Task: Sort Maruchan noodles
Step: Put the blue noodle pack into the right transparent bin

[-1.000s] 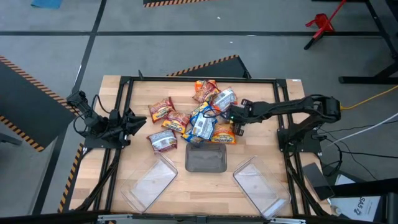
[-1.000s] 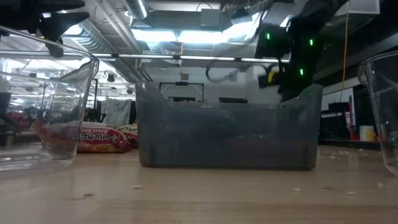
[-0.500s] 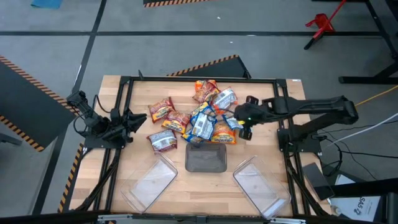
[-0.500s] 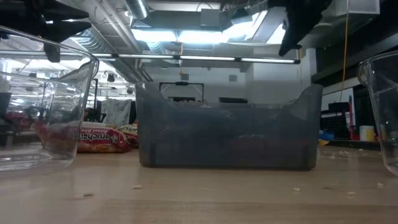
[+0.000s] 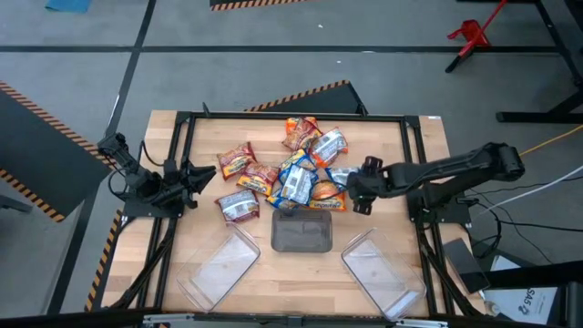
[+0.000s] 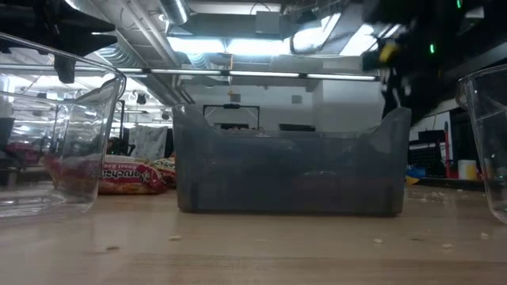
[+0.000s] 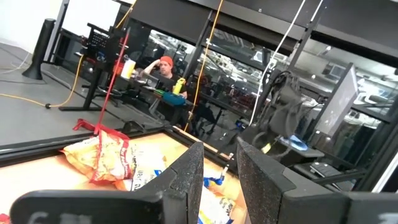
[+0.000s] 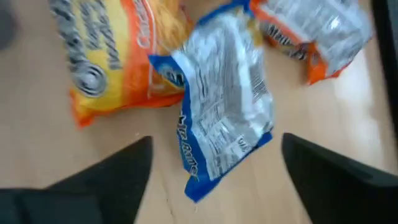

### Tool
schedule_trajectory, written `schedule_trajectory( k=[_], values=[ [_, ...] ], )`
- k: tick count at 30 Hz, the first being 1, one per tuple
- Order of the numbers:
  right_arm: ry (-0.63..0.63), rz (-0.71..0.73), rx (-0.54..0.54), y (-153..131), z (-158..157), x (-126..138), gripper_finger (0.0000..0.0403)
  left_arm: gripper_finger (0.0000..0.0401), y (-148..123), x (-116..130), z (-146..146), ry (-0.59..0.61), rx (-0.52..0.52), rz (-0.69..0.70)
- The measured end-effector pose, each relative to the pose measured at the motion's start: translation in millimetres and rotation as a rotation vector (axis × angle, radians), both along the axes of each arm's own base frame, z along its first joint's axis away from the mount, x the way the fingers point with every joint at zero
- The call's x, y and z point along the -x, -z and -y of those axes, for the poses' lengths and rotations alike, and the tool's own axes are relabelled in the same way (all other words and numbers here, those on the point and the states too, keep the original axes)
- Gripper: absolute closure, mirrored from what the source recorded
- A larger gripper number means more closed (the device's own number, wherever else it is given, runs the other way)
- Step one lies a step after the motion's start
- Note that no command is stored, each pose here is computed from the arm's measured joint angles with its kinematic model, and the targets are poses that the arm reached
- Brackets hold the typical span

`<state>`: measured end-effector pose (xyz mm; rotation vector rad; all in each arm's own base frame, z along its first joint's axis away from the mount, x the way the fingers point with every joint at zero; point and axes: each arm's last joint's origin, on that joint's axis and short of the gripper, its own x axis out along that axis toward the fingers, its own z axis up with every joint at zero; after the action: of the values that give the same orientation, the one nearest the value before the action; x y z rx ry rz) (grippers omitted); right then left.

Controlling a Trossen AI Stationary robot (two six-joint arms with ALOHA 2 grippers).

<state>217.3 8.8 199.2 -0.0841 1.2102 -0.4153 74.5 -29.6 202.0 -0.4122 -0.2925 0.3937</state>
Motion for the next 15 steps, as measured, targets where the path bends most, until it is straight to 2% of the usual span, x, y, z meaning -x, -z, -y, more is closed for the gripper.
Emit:
schedule_trajectory(
  k=[4,10,15],
  values=[
    [0.017,0.009,-0.049,28.5,6.0,8.3,0.0019,0.0309,0.0,0.0,0.0,0.000,0.001,0.000],
    [0.040,0.025,0.072,49.3,22.8,15.9,0.0030,0.0309,0.0,0.0,0.0,-0.001,-0.004,-0.002],
    [-0.004,0.075,0.076,57.4,35.6,15.0,0.0034,0.0309,0.0,0.0,0.0,-0.001,-0.003,-0.002]
  ],
)
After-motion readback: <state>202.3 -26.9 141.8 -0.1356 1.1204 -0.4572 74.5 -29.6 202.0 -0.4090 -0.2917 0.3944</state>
